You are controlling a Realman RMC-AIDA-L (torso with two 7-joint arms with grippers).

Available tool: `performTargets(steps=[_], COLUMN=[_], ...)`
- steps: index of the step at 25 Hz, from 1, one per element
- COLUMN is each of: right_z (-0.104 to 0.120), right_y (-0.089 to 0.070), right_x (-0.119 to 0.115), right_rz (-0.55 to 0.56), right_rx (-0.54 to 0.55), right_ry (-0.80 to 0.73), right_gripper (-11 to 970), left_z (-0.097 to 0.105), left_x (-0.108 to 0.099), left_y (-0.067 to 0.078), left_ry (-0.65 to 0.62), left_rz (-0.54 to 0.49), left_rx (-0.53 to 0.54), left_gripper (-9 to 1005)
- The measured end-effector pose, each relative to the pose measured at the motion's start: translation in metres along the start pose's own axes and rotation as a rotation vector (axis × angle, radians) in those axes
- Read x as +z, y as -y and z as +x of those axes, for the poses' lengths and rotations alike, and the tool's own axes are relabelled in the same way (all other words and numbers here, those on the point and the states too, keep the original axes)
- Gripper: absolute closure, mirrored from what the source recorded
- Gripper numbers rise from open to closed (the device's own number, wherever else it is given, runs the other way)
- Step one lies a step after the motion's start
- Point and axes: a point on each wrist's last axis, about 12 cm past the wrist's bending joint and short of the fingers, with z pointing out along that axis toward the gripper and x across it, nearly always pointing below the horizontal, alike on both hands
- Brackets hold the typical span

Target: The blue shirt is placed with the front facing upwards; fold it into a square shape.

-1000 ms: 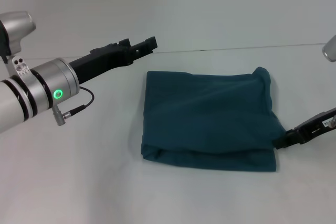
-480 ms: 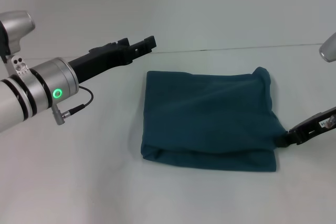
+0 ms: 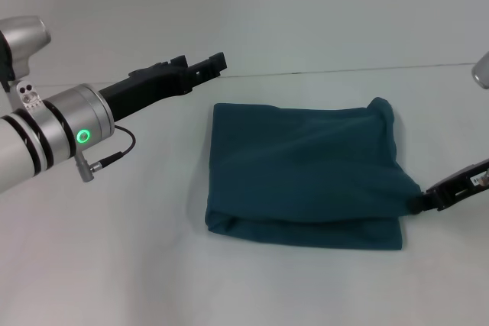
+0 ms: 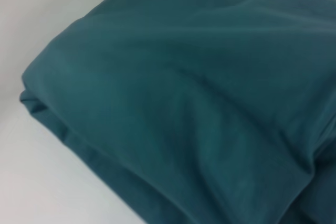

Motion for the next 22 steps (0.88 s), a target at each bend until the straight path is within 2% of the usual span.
performTargets(steps=[5,12,22], right_z=[0.004,0.013,0.029], right_y=[-0.004,-0.003,-0.004], right_x=[-0.007,-0.014,-0.001], right_rz=[-0.038,-0.031,-0.035], right_rx=[0.003,0.035,0.052], right_ry=[-0.017,-0.024,-0.112], right_gripper=[923,911,895], left_z=[0.000,0.000,-0.002], left_x=[0.000,-0.001,-0.002], left_y=[0.000,0.000,-0.001], left_ry=[0.000,0.003,0.010], left_rz=[0.000,0.002,0.000], left_rx=[0.000,-0.002,-0.007], left_gripper=[135,134,135])
